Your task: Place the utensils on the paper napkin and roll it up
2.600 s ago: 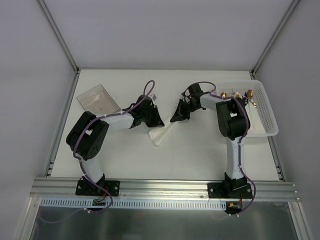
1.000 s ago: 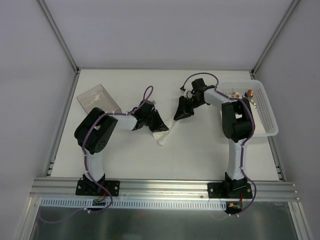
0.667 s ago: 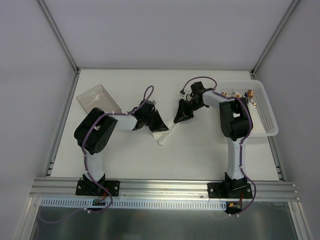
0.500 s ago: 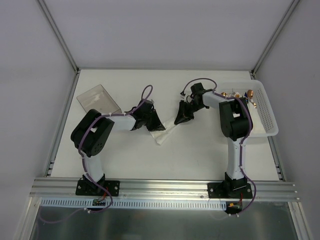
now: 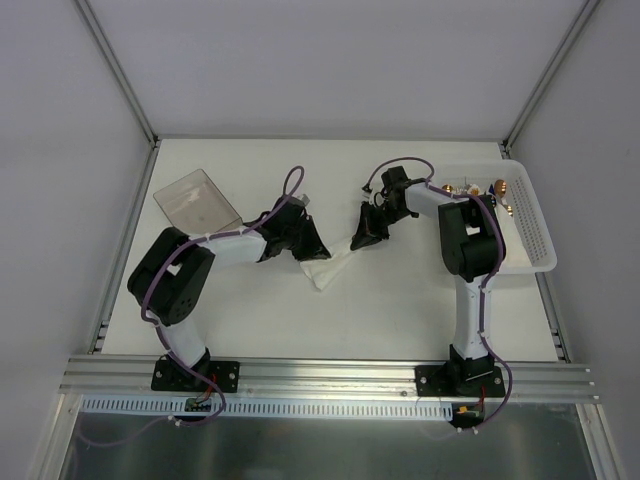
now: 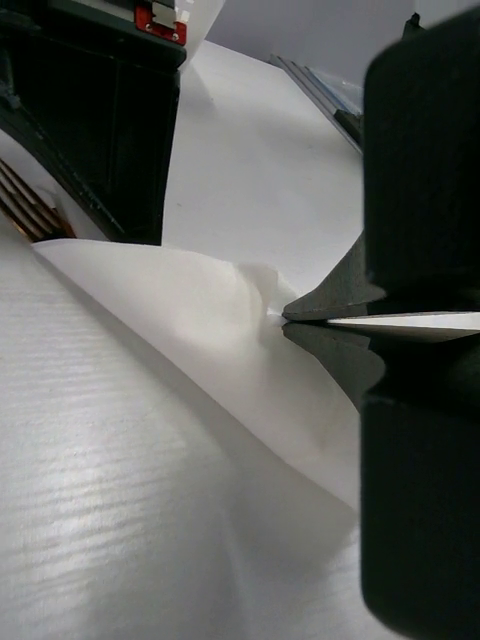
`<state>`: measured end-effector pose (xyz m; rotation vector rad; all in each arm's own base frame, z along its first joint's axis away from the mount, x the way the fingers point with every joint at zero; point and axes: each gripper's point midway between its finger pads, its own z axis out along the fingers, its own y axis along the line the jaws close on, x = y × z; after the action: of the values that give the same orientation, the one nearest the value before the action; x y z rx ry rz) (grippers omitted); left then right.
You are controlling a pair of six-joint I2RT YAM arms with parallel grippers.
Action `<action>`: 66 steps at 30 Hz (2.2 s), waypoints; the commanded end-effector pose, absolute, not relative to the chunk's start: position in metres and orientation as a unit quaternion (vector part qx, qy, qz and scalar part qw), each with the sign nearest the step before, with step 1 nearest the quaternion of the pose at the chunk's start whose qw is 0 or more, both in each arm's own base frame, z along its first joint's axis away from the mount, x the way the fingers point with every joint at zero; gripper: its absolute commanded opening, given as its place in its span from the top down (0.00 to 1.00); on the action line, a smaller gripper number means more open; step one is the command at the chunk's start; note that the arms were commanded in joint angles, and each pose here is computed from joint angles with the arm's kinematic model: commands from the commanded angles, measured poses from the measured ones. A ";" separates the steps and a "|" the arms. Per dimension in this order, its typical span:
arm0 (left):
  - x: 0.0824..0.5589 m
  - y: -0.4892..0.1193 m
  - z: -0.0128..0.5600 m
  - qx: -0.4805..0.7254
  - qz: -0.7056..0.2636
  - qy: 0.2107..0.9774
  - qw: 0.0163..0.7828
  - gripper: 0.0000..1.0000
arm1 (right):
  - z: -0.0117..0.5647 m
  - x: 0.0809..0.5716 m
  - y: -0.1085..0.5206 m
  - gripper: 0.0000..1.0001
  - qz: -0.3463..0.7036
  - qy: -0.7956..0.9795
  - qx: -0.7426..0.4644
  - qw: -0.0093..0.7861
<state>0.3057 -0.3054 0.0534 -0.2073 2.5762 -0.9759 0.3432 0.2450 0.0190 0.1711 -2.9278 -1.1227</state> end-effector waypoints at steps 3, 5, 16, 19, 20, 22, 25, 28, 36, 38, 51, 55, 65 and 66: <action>0.292 -0.332 0.078 -0.045 -0.398 0.901 0.170 1.00 | -0.001 0.336 0.228 1.00 -0.289 -0.956 0.053 0.009; 0.289 -0.342 0.081 -0.043 -0.413 0.895 0.162 1.00 | -0.001 0.336 0.229 1.00 -0.288 -0.956 0.054 0.008; 0.263 -0.383 0.068 -0.049 -0.463 0.879 0.106 1.00 | -0.003 0.333 0.225 1.00 -0.272 -0.962 0.035 0.013; 0.256 -0.394 0.059 -0.048 -0.465 0.879 0.090 1.00 | -0.003 0.334 0.223 1.00 -0.267 -0.963 0.033 0.010; 0.254 -0.397 0.056 -0.049 -0.467 0.879 0.084 1.00 | -0.003 0.333 0.223 1.00 -0.266 -0.963 0.033 0.011; 0.251 -0.404 0.048 -0.046 -0.466 0.880 0.077 1.00 | -0.003 0.333 0.223 1.00 -0.266 -0.963 0.033 0.010; 0.249 -0.412 0.036 -0.048 -0.460 0.884 0.066 1.00 | -0.003 0.332 0.222 1.00 -0.266 -0.963 0.033 0.010; 0.247 -0.414 0.023 -0.057 -0.451 0.889 0.060 1.00 | -0.004 0.332 0.222 1.00 -0.264 -0.964 0.032 0.011; 0.240 -0.394 -0.020 -0.104 -0.388 0.915 0.041 1.00 | 0.002 0.335 0.227 1.00 -0.279 -0.959 0.037 0.008; 0.236 -0.386 -0.030 -0.113 -0.361 0.925 0.029 1.00 | 0.009 0.337 0.227 1.00 -0.285 -0.957 0.048 0.003; 0.226 -0.373 -0.056 -0.111 -0.305 0.946 -0.001 1.00 | 0.103 0.362 0.232 0.98 -0.343 -0.926 0.126 -0.093; 0.226 -0.371 -0.060 -0.106 -0.295 0.950 -0.004 1.00 | 0.107 0.355 0.235 1.00 -0.356 -0.922 0.127 -0.086; 0.228 -0.372 -0.060 -0.094 -0.291 0.952 -0.002 1.00 | 0.077 0.329 0.235 1.00 -0.355 -0.927 0.119 -0.032; 0.228 -0.372 -0.059 -0.093 -0.291 0.952 0.000 1.00 | 0.073 0.329 0.234 1.00 -0.351 -0.929 0.117 -0.029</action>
<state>0.2644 -0.4141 0.0111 -0.2558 2.7608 -1.2738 0.3383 0.2336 0.0737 0.3473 -2.9951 -1.1335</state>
